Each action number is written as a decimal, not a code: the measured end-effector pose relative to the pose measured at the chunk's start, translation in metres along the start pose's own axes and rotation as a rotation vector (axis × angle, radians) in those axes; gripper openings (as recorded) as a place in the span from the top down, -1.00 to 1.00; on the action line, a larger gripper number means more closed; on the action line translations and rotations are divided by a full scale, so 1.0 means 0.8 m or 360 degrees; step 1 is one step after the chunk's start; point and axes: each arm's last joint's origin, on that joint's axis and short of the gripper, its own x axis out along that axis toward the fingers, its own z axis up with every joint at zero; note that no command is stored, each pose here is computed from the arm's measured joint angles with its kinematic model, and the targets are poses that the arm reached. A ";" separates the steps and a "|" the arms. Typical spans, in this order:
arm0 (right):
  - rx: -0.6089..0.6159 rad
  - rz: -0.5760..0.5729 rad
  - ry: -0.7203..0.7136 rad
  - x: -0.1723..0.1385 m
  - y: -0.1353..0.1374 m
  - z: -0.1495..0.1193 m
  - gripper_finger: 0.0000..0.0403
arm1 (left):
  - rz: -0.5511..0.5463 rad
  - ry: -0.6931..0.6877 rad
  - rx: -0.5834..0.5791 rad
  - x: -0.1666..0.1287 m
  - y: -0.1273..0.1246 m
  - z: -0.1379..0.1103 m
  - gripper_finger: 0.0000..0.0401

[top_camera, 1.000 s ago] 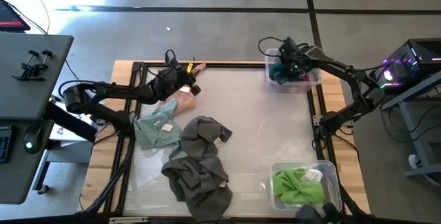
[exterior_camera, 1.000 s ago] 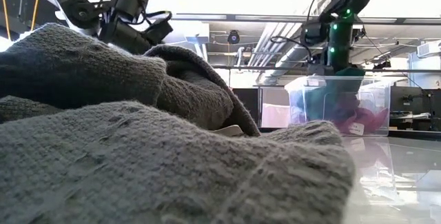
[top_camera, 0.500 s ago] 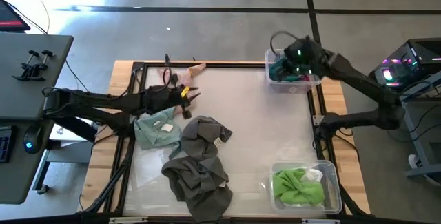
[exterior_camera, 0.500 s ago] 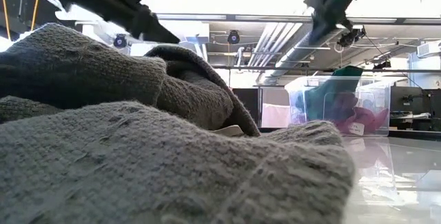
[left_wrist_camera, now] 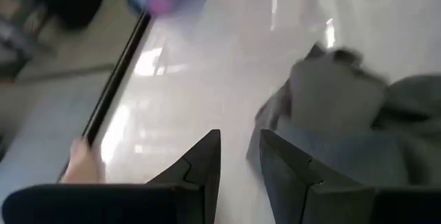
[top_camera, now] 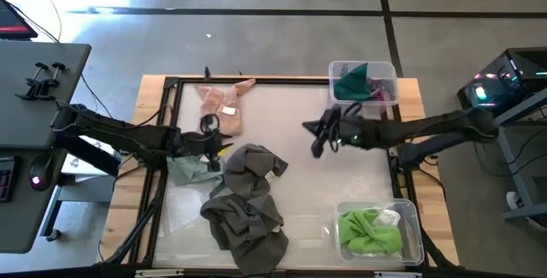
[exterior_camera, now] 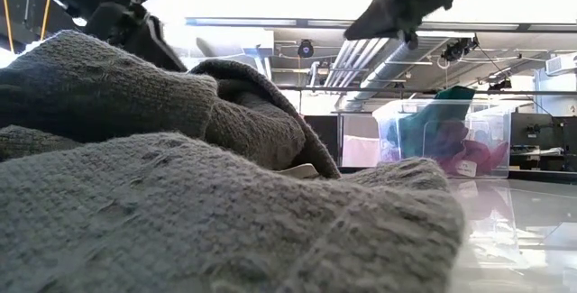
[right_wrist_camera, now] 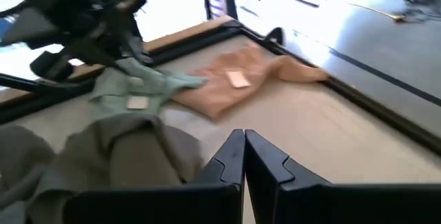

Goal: Sort towels by color in basket
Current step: Put the blue towel into the bottom transparent bin

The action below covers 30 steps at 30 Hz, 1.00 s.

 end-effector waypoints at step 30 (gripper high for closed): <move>-0.0003 0.0140 0.0021 0.088 0.046 -0.112 1.00 | 0.0187 0.1146 -0.0882 0.000 0.020 -0.085 -0.17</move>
